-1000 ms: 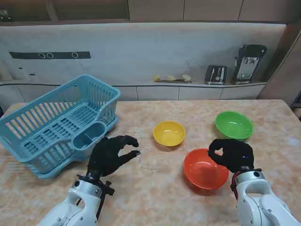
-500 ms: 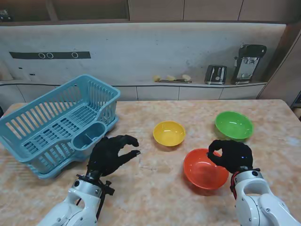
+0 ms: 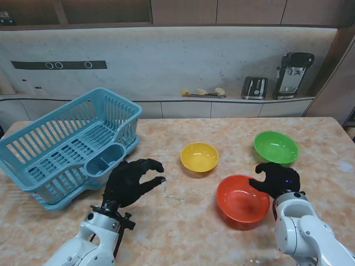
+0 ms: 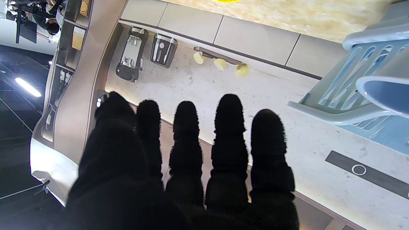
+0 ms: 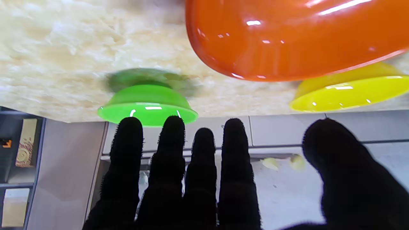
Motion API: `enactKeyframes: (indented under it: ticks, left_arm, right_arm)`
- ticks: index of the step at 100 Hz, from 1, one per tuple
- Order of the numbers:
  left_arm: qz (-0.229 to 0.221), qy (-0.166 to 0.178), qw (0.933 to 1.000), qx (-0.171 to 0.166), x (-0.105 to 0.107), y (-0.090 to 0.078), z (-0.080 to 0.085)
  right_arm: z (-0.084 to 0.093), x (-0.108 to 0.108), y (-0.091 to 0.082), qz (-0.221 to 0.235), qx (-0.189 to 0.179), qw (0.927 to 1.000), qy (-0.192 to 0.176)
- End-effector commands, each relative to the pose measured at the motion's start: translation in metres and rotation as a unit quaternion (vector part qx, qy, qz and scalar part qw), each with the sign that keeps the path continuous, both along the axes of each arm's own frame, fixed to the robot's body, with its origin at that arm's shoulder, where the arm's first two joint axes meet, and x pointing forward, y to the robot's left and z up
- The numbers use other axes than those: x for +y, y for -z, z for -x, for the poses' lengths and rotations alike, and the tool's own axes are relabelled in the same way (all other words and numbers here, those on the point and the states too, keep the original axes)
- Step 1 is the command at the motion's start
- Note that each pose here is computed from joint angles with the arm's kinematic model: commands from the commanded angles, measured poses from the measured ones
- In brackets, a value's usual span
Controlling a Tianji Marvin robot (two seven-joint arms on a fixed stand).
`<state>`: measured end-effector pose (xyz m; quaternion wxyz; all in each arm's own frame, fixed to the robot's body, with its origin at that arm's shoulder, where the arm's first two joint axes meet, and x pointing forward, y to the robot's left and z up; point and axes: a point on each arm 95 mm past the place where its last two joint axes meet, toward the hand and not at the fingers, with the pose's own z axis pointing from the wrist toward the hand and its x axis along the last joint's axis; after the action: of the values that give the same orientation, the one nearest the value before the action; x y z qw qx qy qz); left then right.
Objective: Stack bowls and put them on the dishrack
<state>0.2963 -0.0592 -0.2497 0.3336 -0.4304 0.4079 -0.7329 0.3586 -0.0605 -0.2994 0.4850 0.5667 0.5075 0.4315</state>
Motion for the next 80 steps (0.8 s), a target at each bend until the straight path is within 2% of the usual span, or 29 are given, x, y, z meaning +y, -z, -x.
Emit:
enactKeyframes:
  ticks: [1,36,80]
  left_arm:
    - [-0.001,0.006,1.0000,0.005,-0.002,0.000,0.002]
    - [0.000,0.006,1.0000,0.005,-0.003,0.000,0.003]
    - [0.001,0.005,1.0000,0.006,-0.003,-0.001,0.004]
  right_arm:
    - [-0.002,-0.005,0.010,-0.006,0.026,0.9996,0.013]
    - [-0.019,-0.016,0.028,-0.019,0.070,0.9955,0.061]
    - [-0.041,-0.020,0.052,-0.047,0.124,0.9876,0.084]
